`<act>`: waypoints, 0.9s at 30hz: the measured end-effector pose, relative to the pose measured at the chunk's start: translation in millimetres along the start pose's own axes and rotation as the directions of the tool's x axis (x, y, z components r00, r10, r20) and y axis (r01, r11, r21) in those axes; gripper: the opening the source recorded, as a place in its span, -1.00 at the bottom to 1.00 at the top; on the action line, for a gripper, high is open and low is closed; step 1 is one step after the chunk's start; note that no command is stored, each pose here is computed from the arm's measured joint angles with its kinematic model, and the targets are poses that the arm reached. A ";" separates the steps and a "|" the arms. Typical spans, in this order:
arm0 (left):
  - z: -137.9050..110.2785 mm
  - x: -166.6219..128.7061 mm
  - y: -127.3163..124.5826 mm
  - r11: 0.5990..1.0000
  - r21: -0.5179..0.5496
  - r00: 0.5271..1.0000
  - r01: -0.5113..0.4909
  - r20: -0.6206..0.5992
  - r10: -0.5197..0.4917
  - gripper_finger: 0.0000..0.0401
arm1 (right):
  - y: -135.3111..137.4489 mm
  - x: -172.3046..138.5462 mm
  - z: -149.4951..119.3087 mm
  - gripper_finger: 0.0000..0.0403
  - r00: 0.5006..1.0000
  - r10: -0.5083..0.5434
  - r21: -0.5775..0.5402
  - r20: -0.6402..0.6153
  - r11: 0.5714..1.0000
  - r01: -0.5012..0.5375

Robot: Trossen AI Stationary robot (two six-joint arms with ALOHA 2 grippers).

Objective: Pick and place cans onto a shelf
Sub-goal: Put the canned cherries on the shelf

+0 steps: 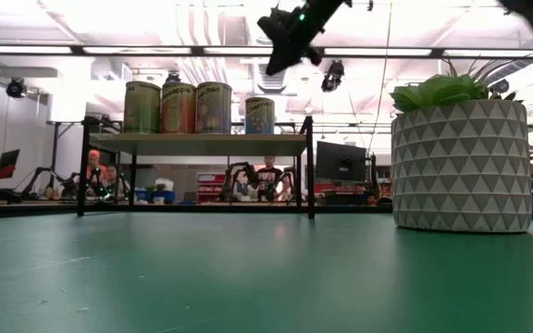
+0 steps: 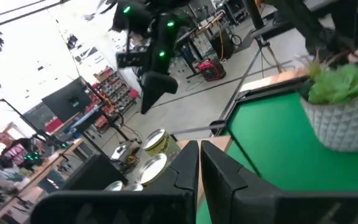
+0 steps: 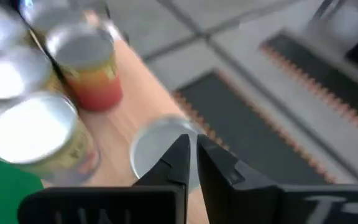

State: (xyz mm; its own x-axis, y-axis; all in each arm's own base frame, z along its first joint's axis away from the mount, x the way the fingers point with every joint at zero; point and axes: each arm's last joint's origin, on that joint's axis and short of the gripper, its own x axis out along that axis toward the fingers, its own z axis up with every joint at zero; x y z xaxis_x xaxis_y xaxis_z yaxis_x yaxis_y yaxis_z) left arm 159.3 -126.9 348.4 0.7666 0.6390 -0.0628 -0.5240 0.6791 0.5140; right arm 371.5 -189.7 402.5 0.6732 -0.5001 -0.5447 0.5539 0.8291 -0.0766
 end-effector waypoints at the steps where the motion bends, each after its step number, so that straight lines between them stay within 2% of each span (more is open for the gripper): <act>1: -3.0 0.1 0.1 1.000 0.013 1.000 0.000 -0.003 0.000 -1.00 | -4.9 5.6 1.8 -0.93 0.999 0.008 0.009 -0.044 1.000 -0.008; 5: -10.7 0.0 3.2 1.000 0.024 1.000 -0.009 -0.009 0.009 -1.00 | -20.9 28.7 1.7 -0.95 0.983 0.027 0.035 -0.182 0.999 -0.021; 8: -11.8 -0.2 6.2 1.000 0.007 1.000 -0.026 -0.003 0.026 -1.00 | -28.7 44.1 -8.4 -0.96 0.976 0.040 0.049 -0.213 0.998 -0.030; 11: -12.7 -0.3 6.9 1.000 0.001 1.000 -0.026 -0.003 0.026 -1.00 | -30.4 46.3 -12.3 -0.96 0.972 0.032 0.046 -0.234 0.999 -0.021; 20: -13.0 -0.3 7.2 1.000 0.001 1.000 -0.028 -0.002 0.028 -1.00 | -20.9 36.9 1.4 -0.96 0.989 0.046 0.029 -0.137 0.999 -0.043; 27: -12.9 -0.3 7.1 1.000 0.000 1.000 -0.028 -0.002 0.028 -1.00 | -4.6 45.2 -5.5 -0.96 0.984 0.073 -0.006 -0.164 0.997 -0.075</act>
State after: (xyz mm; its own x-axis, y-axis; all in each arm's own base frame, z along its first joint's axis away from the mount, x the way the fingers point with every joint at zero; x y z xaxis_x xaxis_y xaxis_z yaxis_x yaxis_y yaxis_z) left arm 150.6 -117.5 341.1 0.7508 0.6587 -0.0502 -0.5453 0.6609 0.5156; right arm 396.7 -214.8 373.6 0.6225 -0.3902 -0.6784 0.4984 0.8660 -0.0407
